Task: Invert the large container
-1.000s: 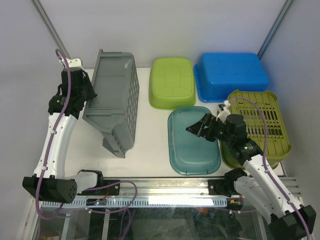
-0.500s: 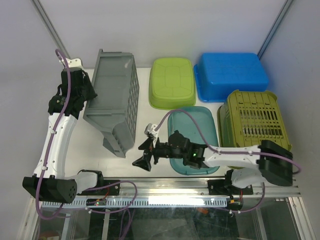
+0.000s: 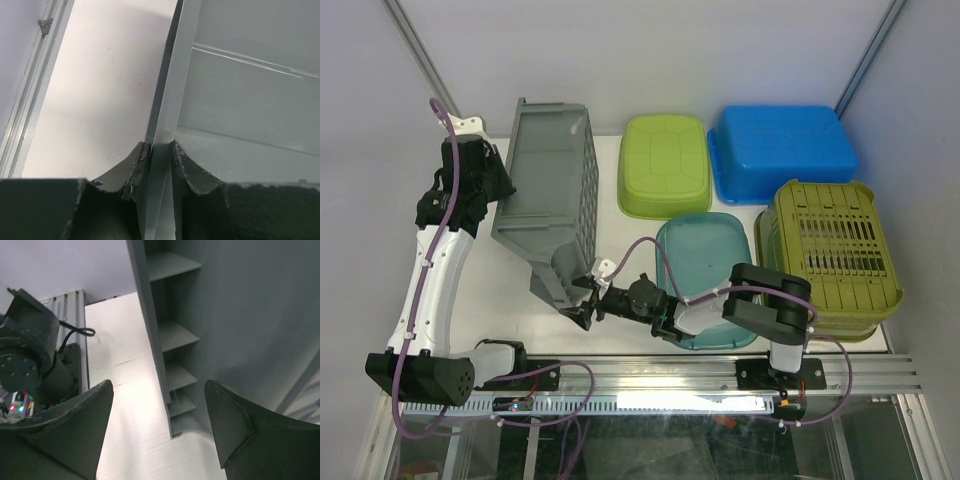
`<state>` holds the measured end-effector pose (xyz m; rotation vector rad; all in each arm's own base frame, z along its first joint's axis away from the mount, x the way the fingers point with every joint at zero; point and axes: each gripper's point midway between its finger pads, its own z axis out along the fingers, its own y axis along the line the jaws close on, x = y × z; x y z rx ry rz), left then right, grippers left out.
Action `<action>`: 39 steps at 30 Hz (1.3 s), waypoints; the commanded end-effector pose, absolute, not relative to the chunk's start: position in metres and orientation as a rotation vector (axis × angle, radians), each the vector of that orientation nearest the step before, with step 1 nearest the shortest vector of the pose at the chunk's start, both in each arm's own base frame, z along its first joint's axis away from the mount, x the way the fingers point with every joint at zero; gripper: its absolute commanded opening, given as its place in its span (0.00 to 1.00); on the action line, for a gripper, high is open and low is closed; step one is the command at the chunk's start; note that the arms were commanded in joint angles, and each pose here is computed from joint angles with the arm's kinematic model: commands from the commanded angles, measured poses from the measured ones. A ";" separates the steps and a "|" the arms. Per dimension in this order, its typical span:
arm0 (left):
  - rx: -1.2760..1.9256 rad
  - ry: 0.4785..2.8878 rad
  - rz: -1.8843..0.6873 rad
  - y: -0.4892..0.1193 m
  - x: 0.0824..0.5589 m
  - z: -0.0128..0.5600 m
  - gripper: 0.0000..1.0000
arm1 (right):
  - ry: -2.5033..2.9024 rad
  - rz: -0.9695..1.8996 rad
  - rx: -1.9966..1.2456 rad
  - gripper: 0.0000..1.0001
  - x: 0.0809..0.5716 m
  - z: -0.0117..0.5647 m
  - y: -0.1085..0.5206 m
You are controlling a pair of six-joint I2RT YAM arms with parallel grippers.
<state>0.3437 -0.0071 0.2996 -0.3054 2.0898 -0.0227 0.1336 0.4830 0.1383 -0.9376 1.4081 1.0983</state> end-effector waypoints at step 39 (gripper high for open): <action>-0.751 2.133 0.164 0.070 0.310 0.240 0.25 | 1.304 0.644 -1.369 0.00 0.137 0.257 0.508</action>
